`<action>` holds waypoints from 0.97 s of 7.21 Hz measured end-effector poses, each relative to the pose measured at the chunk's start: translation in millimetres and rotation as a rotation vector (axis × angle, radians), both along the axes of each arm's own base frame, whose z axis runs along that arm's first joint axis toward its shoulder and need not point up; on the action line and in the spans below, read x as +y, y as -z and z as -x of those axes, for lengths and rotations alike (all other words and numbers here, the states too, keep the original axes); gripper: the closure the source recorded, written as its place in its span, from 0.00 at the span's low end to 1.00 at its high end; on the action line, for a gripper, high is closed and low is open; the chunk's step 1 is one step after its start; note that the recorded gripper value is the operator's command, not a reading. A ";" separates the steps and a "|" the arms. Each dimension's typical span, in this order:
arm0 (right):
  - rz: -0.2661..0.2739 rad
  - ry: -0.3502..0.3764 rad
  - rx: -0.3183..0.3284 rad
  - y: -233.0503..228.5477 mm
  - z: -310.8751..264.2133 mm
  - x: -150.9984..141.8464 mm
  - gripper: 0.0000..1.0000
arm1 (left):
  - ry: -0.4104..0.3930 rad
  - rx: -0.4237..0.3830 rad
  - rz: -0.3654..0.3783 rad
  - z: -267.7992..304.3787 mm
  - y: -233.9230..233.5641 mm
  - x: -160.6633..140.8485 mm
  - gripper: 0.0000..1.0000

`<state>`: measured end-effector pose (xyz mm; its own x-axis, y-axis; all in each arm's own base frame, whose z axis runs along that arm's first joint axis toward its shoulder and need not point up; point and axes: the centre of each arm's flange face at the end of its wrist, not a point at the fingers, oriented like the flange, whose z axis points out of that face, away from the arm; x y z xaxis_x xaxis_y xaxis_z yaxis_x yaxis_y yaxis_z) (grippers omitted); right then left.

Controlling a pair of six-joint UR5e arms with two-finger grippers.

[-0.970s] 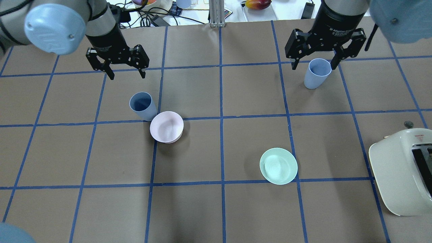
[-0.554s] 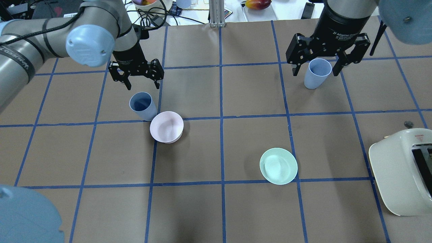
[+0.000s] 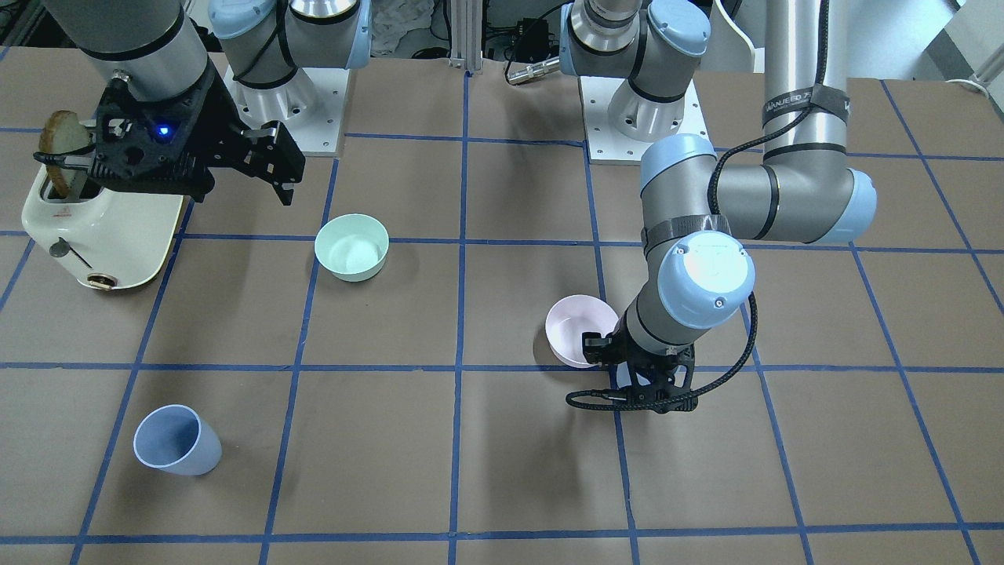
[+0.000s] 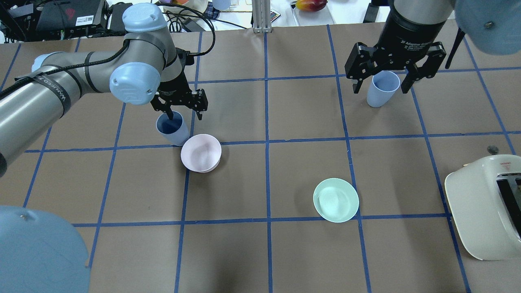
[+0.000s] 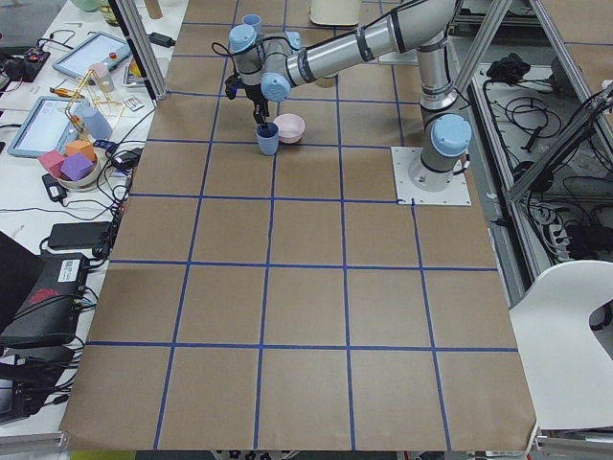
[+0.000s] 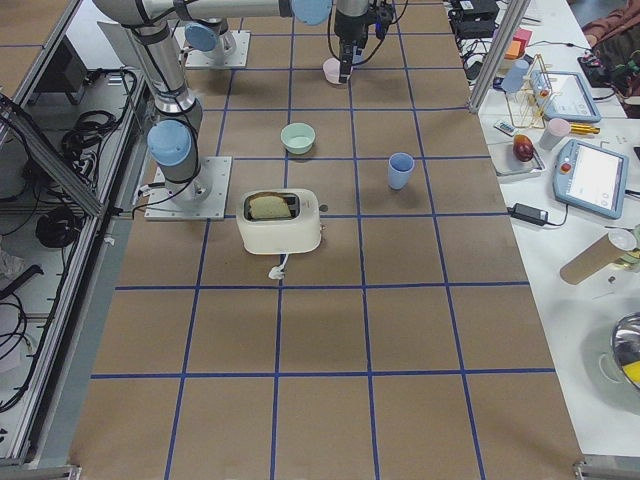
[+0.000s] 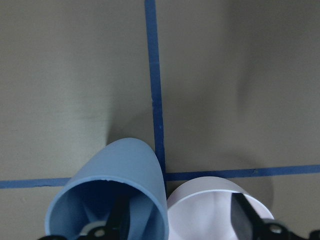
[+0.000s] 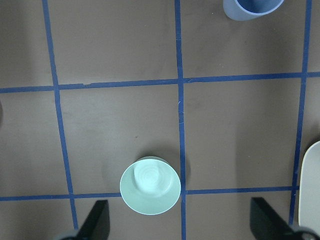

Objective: Stack blue cups with both arms

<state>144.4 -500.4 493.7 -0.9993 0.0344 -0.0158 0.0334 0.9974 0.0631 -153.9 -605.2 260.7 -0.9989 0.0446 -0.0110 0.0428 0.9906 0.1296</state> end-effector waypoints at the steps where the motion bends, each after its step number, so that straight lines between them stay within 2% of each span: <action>1: -0.011 -0.012 0.007 3.5 0.9 0.3 0.00 | 0.000 -0.002 -0.003 -0.3 0.4 0.4 1.00; 3: -0.021 -0.004 0.008 19.7 9.5 -9.0 0.00 | 0.006 -0.025 0.010 -1.7 -14.2 1.3 1.00; 5: 0.064 0.010 -0.026 46.0 40.8 -56.8 0.00 | 0.027 -0.063 0.058 6.2 -56.9 -0.7 1.00; 7: 0.152 -0.046 -0.042 78.4 85.1 -103.2 0.00 | 0.029 -0.048 0.076 45.4 -104.7 7.0 1.00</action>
